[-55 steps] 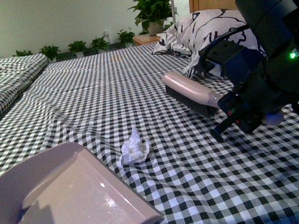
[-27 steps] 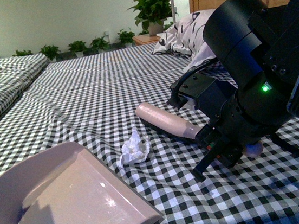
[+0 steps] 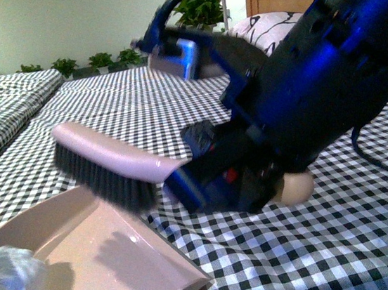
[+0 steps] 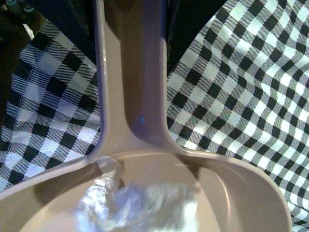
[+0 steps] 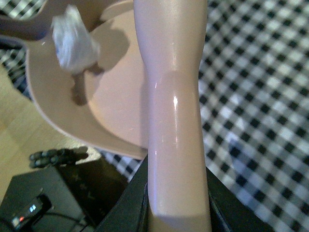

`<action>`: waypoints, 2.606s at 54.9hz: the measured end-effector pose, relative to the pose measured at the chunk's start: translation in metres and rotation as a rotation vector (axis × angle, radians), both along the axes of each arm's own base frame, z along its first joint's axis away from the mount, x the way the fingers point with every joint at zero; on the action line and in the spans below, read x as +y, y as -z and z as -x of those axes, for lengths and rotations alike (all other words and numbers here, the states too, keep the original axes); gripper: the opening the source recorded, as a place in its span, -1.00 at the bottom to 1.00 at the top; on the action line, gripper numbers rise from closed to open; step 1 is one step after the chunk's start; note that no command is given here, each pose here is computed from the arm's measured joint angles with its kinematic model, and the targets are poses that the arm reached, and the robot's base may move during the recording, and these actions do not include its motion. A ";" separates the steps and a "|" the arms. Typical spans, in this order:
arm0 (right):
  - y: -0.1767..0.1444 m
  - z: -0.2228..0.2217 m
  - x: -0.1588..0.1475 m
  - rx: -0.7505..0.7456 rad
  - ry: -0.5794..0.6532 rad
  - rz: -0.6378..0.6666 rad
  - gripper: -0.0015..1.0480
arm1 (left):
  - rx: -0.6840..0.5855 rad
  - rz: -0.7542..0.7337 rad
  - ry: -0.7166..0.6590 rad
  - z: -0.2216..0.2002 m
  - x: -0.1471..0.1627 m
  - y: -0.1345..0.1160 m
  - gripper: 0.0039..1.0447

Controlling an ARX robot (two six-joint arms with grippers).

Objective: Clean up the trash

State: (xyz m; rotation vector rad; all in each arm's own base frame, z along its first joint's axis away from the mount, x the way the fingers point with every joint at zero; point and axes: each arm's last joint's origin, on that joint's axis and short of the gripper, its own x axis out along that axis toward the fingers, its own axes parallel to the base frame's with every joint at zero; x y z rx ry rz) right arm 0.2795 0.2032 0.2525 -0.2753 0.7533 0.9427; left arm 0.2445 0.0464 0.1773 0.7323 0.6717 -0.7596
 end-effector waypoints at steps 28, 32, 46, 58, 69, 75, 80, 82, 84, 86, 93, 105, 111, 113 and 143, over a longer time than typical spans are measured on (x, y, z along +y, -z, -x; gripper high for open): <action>-0.002 -0.041 -0.085 -0.154 0.456 0.020 -0.63 | -0.026 0.002 -0.007 0.000 0.000 0.001 -0.48; -0.009 -0.037 -0.100 -0.176 0.500 0.005 -0.63 | -0.113 0.014 -0.038 0.001 0.000 0.006 -0.48; -0.067 0.014 -0.152 -0.320 0.631 -0.172 -0.63 | -0.363 0.174 -0.246 0.010 -0.010 -0.018 -0.48; -0.094 0.050 -0.159 -0.388 0.670 -0.297 -0.63 | -0.542 0.219 -0.514 0.025 -0.011 -0.035 -0.48; -0.119 0.081 -0.165 -0.454 0.710 -0.420 -0.63 | -0.600 0.417 -0.656 0.059 -0.012 -0.048 -0.48; -0.128 0.099 -0.169 -0.490 0.746 -0.478 -0.63 | -0.666 0.513 -0.698 0.093 -0.018 -0.061 -0.48; -0.133 0.114 -0.170 -0.524 0.748 -0.507 -0.63 | -0.710 0.560 -0.727 0.116 -0.021 -0.066 -0.48; -0.135 0.121 -0.169 -0.536 0.753 -0.516 -0.63 | -0.731 0.585 -0.734 0.127 -0.022 -0.067 -0.48; -0.135 0.126 -0.168 -0.542 0.752 -0.526 -0.63 | -0.737 0.609 -0.731 0.135 -0.024 -0.068 -0.48; -0.135 0.129 -0.167 -0.546 0.752 -0.529 -0.63 | -0.748 0.621 -0.731 0.140 -0.025 -0.069 -0.48; -0.132 0.142 -0.166 -0.556 0.775 -0.541 -0.63 | -0.785 0.671 -0.720 0.147 -0.030 -0.071 -0.48; -0.119 0.161 -0.169 -0.570 0.865 -0.535 -0.63 | -0.733 0.731 -0.700 0.146 -0.032 -0.060 -0.48; -0.115 0.168 -0.173 -0.595 0.944 -0.534 -0.63 | -0.721 0.753 -0.711 0.145 -0.032 -0.059 -0.48; -0.115 0.171 -0.174 -0.605 0.961 -0.537 -0.63 | -0.714 0.766 -0.707 0.146 -0.033 -0.059 -0.48; -0.104 0.173 -0.176 -0.615 1.018 -0.518 -0.63 | -0.652 0.810 -0.634 0.146 -0.039 -0.051 -0.48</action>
